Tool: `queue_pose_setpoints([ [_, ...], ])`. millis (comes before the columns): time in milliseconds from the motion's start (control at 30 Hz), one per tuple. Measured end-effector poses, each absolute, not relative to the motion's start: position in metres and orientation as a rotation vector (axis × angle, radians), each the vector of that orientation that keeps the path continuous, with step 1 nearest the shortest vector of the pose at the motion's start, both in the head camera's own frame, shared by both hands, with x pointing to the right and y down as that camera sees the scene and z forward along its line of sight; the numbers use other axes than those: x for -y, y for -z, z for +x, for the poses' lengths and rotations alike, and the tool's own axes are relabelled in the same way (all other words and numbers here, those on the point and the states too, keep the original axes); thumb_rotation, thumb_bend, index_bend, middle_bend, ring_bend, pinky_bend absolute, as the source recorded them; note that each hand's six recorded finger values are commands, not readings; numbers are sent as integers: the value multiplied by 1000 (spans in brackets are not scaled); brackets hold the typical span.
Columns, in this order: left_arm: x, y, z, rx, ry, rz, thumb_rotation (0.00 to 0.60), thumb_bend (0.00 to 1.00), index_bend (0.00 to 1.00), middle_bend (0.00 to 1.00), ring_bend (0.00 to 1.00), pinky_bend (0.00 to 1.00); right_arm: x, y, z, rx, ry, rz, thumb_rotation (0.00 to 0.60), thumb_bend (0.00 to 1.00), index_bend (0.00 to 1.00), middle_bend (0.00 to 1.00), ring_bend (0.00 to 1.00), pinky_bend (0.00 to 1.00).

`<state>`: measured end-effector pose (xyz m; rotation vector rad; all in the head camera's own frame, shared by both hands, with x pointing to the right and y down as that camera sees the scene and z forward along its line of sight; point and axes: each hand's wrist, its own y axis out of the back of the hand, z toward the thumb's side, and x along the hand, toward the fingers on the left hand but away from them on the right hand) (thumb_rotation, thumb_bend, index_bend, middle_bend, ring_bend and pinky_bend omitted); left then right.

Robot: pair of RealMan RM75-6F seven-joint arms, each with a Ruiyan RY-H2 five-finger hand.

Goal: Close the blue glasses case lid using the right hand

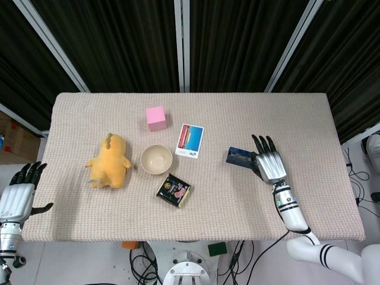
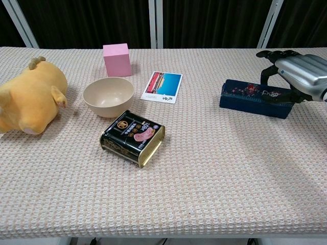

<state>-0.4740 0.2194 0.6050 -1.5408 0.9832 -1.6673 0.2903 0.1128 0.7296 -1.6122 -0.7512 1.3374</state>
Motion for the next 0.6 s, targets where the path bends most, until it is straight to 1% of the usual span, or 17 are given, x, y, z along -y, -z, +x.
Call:
queue_pose_setpoints([
  [33, -219, -605, -474, -983, 1668, -1541, 598, 37, 84, 32, 9, 151, -112, -731, 290, 754, -1337, -1604, 600, 932, 513, 14, 0, 0],
  [67, -219, -605, -474, -983, 1669, -1542, 598, 37, 84, 32, 9, 151, -111, -733, 290, 757, -1337, -1597, 600, 927, 442, 6, 0, 0],
  [133, -219, -606, -475, -981, 1671, -1543, 597, 37, 84, 32, 9, 151, -109, -736, 291, 765, -1340, -1582, 600, 887, 254, 0, 0, 0],
  [167, -220, -606, -475, -981, 1673, -1543, 597, 37, 84, 32, 9, 151, -108, -738, 291, 771, -1343, -1575, 600, 833, 119, 0, 0, 0],
  [200, -220, -606, -475, -980, 1674, -1544, 597, 37, 84, 32, 9, 152, -106, -740, 292, 782, -1347, -1569, 600, 792, 35, 0, 0, 0],
  [233, -220, -606, -475, -980, 1676, -1544, 597, 37, 84, 31, 9, 152, -105, -741, 292, 794, -1348, -1565, 600, 774, 2, 0, 0, 0],
  [300, -220, -607, -476, -978, 1679, -1544, 598, 37, 84, 28, 9, 152, -102, -743, 295, 815, -1354, -1554, 600, 771, 0, 0, 0, 0],
  [467, -221, -608, -477, -983, 1687, -1547, 597, 36, 84, 25, 9, 152, -95, -750, 299, 832, -1387, -1506, 600, 625, 0, 0, 0, 0],
  [600, -220, -608, -477, -986, 1683, -1546, 597, 36, 83, 22, 9, 153, -92, -751, 299, 857, -1385, -1497, 600, 563, 0, 0, 0, 0],
])
